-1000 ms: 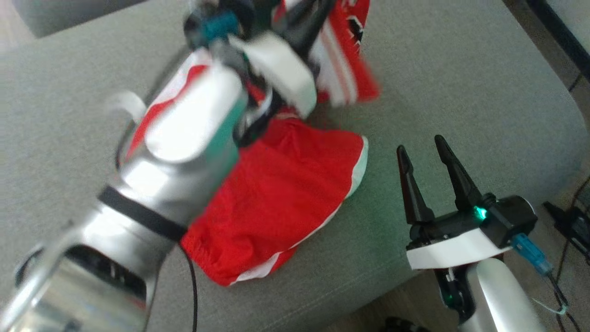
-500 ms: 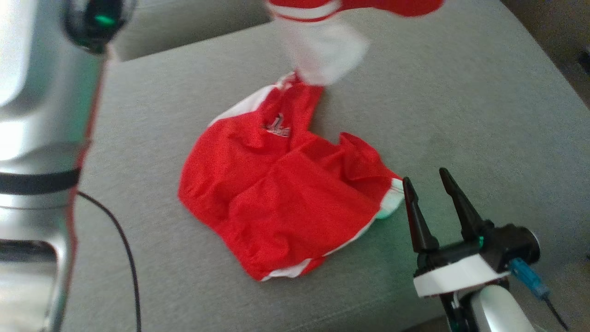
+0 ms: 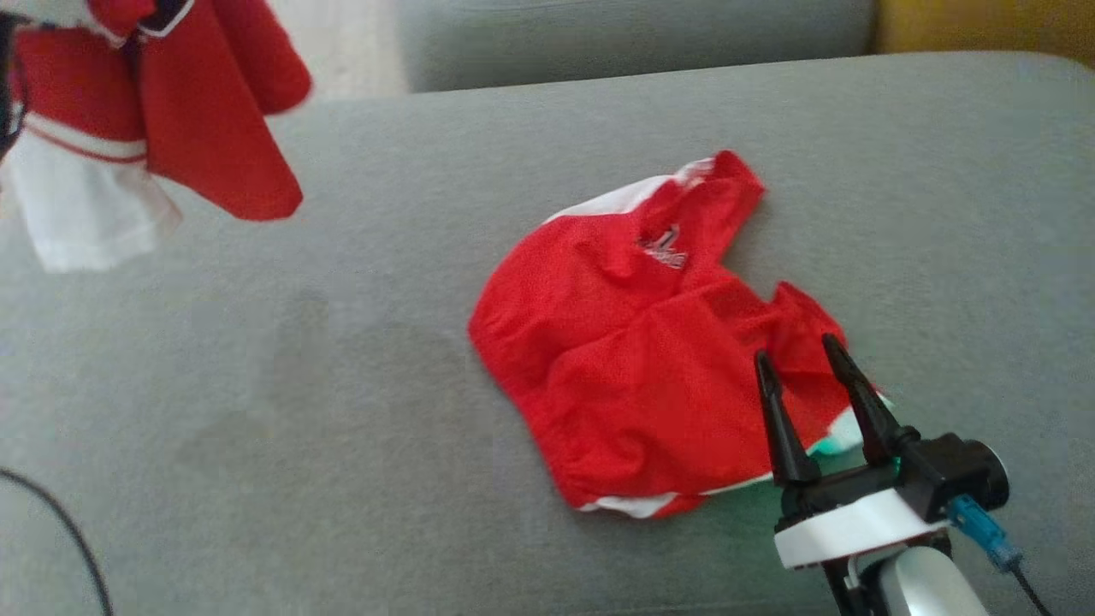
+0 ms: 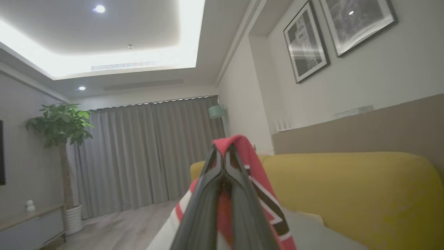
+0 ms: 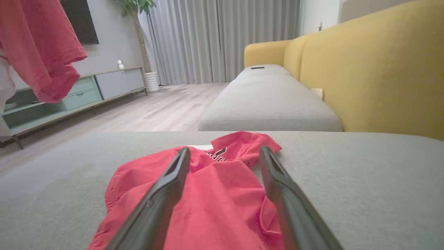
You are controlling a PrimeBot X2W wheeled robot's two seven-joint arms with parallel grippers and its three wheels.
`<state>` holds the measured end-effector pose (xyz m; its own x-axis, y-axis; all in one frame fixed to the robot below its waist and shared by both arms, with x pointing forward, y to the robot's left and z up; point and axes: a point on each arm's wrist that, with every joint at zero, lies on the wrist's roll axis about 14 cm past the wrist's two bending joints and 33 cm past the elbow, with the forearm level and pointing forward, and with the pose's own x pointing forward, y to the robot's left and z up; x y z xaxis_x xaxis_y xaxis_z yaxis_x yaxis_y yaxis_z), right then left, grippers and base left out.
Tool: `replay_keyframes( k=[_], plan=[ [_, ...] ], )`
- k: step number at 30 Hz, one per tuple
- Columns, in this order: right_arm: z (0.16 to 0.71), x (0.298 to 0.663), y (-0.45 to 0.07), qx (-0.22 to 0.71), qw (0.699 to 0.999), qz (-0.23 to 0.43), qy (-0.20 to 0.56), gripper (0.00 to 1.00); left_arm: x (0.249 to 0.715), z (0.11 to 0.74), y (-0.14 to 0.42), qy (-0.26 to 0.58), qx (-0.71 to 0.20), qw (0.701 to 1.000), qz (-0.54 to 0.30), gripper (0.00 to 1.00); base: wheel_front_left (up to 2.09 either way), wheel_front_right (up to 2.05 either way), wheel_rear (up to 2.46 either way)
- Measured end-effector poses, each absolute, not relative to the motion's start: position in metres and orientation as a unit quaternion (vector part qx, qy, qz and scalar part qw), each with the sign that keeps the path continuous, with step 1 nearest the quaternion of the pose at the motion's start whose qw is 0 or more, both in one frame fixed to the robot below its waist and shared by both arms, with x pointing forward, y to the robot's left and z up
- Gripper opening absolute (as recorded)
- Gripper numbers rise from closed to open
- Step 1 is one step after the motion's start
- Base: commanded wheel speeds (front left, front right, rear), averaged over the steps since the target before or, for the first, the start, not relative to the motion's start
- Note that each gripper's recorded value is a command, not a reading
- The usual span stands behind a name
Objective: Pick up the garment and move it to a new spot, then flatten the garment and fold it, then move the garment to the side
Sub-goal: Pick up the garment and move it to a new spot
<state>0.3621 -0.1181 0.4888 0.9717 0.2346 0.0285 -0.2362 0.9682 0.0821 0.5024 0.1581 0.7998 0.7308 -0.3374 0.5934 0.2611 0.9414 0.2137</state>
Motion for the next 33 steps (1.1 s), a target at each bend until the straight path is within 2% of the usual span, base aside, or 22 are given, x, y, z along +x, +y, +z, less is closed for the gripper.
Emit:
replay_keyframes(
  k=[9,20,26,27,28,29,33],
  plan=[
    [0.469,0.381,-0.090,0.043,0.986,0.162,0.018,1.00,0.504,0.739,0.279,-0.260,0.053,0.964,-0.004,0.00,0.00,0.00,0.00],
    [0.452,0.395,-0.078,0.038,0.982,0.179,0.038,1.00,0.498,0.662,0.341,-0.180,0.040,0.979,0.083,0.00,0.00,0.00,0.00],
    [0.451,0.404,-0.079,0.036,0.982,0.180,0.036,1.00,0.496,0.564,0.343,-0.061,-0.008,0.993,0.102,0.00,0.00,0.00,0.00],
    [0.450,0.404,-0.080,0.034,0.983,0.178,0.037,1.00,0.493,0.546,0.341,-0.039,-0.021,0.994,0.103,0.09,0.00,0.00,0.00],
    [0.450,0.403,-0.082,0.033,0.983,0.177,0.038,1.00,0.490,0.529,0.338,-0.016,-0.032,0.994,0.104,0.46,0.00,0.00,0.00],
    [0.450,0.402,-0.083,0.031,0.983,0.177,0.038,1.00,0.486,0.513,0.335,0.006,-0.042,0.994,0.103,0.98,0.00,0.00,0.00],
    [0.455,0.397,-0.086,0.028,0.984,0.173,0.032,1.00,0.472,0.492,0.324,0.036,-0.049,0.994,0.093,1.00,0.00,0.00,0.00]
  ],
)
